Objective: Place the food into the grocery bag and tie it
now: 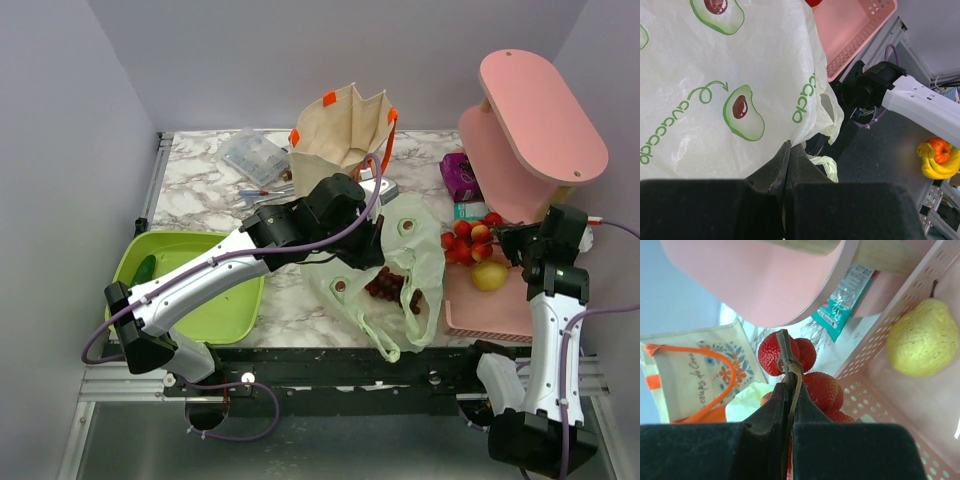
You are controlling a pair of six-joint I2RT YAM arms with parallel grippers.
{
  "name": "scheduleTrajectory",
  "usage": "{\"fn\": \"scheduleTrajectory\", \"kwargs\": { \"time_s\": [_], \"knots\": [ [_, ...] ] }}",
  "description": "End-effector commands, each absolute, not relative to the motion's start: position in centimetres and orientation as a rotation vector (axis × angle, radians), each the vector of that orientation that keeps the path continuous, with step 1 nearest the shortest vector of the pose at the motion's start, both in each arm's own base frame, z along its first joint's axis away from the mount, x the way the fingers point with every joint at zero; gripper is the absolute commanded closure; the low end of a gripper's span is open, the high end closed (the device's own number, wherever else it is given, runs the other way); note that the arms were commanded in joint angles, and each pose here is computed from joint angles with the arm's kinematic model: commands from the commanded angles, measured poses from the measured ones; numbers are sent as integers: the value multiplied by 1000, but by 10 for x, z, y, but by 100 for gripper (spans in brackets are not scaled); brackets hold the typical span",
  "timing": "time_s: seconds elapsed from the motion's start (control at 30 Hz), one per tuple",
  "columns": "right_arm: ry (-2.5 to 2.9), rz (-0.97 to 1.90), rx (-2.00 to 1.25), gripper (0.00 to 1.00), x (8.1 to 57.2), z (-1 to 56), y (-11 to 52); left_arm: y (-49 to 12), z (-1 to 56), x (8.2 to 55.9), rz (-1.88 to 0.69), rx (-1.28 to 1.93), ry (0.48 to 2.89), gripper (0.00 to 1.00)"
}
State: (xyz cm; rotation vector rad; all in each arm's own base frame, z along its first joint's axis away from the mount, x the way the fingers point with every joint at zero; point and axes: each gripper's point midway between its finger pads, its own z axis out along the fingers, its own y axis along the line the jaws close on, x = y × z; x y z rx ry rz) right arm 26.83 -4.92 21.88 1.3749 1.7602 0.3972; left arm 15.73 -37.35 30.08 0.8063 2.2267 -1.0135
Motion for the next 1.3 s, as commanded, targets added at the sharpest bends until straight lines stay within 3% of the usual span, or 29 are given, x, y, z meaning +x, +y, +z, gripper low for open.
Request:
{"fn": "scheduleTrajectory", "kwargs": {
  "time_s": [0.0, 0.5, 0.77, 1.27],
  "knots": [
    [1750, 556, 1342, 99, 263, 240, -25, -379, 316, 153, -1067, 835, 2181, 100],
    [1660, 667, 1336, 99, 213, 288, 1, -376, 314, 155, -1056, 835, 2187, 100],
    [1664, 748, 1157, 99, 194, 346, 24, -374, 318, 160, -1037, 835, 2181, 100],
    [1743, 992, 642, 99, 158, 380, 88, -392, 320, 173, -1049, 822, 2201, 100]
  ]
}}
